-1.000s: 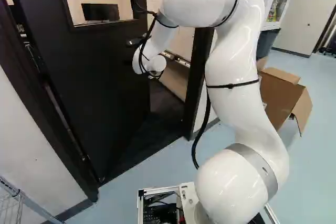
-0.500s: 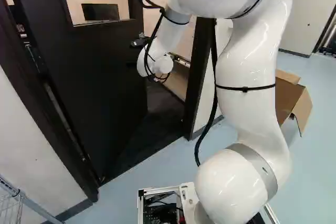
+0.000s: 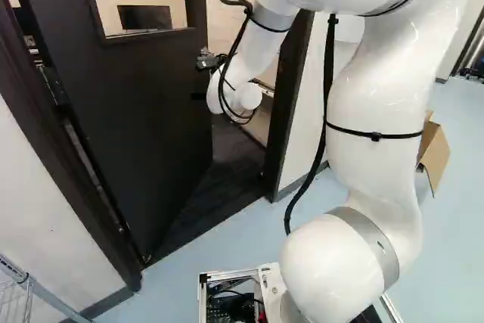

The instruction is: Open the door and move inside

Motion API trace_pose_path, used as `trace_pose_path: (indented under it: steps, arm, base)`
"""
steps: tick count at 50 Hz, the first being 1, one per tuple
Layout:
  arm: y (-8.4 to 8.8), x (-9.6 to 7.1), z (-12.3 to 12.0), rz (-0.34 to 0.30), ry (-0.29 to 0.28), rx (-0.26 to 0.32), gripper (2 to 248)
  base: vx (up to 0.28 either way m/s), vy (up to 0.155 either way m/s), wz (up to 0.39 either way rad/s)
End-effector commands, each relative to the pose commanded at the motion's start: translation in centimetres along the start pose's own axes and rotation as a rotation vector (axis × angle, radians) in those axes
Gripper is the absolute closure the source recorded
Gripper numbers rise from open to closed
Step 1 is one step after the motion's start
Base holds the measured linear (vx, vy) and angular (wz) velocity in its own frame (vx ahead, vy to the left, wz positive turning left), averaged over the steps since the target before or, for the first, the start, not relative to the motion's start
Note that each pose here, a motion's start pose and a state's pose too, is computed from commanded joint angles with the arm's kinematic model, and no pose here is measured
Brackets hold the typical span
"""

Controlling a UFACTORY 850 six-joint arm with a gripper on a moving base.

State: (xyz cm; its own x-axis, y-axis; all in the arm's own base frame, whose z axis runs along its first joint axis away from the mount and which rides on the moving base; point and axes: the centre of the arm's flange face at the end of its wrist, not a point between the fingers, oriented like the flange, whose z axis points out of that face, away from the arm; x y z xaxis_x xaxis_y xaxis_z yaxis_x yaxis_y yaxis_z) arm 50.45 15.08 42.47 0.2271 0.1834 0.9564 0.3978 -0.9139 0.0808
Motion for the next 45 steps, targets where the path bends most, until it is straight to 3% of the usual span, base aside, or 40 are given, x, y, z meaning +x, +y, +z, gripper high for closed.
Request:
trace_pose_path:
  steps: [45]
  arm:
    - [2.5, -2.6, -9.2, 0.028, -0.028, -0.081, 3]
  base:
    - [0.0, 0.0, 0.0]
